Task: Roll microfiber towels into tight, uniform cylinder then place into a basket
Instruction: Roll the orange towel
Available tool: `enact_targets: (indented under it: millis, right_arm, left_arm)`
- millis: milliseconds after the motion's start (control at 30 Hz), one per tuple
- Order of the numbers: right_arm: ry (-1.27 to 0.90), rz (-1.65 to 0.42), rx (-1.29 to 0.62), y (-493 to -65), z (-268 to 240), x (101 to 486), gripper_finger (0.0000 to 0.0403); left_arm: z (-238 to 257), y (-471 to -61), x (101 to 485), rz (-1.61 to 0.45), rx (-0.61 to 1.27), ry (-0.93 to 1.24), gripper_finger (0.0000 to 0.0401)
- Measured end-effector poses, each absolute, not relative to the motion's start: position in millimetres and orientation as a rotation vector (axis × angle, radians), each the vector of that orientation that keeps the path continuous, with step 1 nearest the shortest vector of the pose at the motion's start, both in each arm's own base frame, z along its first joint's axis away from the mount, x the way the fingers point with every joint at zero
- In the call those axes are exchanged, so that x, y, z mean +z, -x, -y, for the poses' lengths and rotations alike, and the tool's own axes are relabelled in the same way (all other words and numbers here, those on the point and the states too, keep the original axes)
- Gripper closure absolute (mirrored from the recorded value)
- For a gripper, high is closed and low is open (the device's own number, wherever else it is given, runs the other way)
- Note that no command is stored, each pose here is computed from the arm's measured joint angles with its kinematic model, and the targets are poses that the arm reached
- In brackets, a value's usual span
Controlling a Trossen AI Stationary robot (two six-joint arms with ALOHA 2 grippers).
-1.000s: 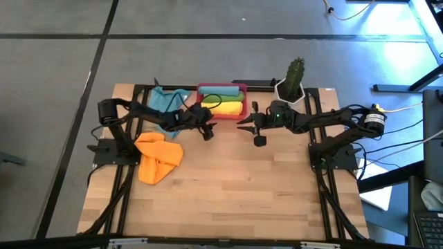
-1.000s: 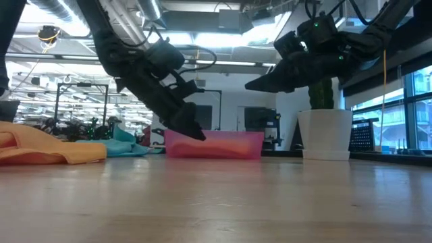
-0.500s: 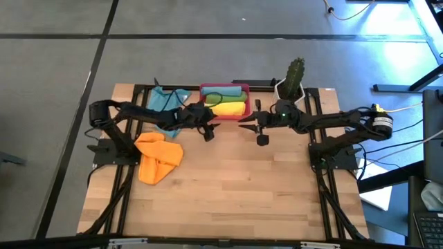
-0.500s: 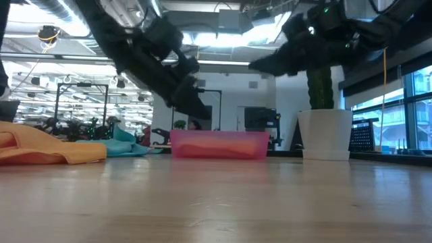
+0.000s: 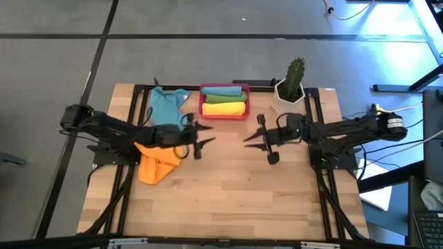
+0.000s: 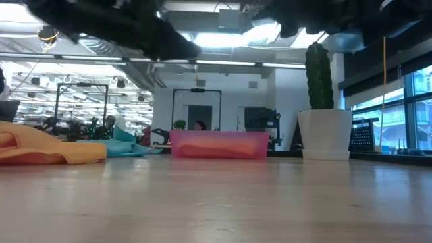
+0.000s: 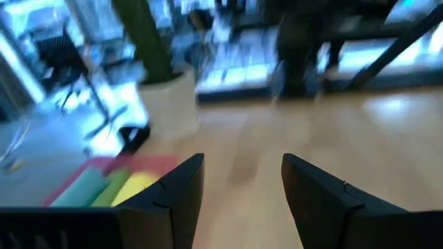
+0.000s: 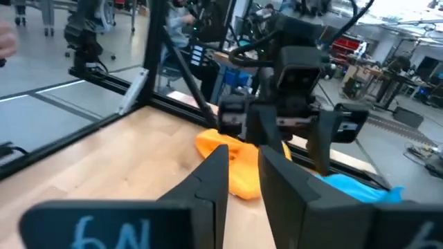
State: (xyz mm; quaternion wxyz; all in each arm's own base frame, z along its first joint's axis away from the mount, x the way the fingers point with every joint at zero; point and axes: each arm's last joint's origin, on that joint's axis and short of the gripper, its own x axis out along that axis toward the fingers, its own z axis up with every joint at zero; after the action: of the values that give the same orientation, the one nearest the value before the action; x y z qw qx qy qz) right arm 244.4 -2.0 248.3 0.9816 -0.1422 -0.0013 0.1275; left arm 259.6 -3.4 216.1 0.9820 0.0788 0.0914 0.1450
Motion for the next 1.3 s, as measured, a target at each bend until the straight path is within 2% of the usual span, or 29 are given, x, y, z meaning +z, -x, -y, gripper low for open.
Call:
enact_targets:
  millis: [167, 300, 467, 800, 1067, 1300]
  right_arm:
    - [0.282, -0.025, 0.228, -244.2, -22.3, 246.2, 0.0321]
    - [0.214, -0.060, 0.210, -245.2, -33.5, 240.4, 0.0321]
    - [0.169, -0.072, 0.263, -244.1, -50.9, 224.8, 0.0321]
    - [0.130, -0.111, 0.247, -246.4, -71.6, 202.1, 0.0321]
    - [0.142, -0.122, 0.211, -257.2, -68.3, 187.4, 0.0321]
    - [0.185, -0.103, 0.171, -264.1, -58.4, 182.6, 0.0321]
  left_arm:
    - [18.1, -228.9, 215.8, 0.034, 0.240, -0.096, 0.0216]
    - [25.8, -217.1, 215.3, 0.106, 0.200, -0.056, 0.0216]
    - [37.9, -215.9, 214.3, 0.107, 0.141, -0.013, 0.0216]
    - [66.8, -209.6, 213.0, 0.103, -0.002, 0.030, 0.0216]
    - [67.7, -209.2, 212.9, 0.102, 0.002, -0.009, 0.0216]
    - [67.4, -209.2, 214.3, 0.116, 0.013, -0.152, 0.0216]
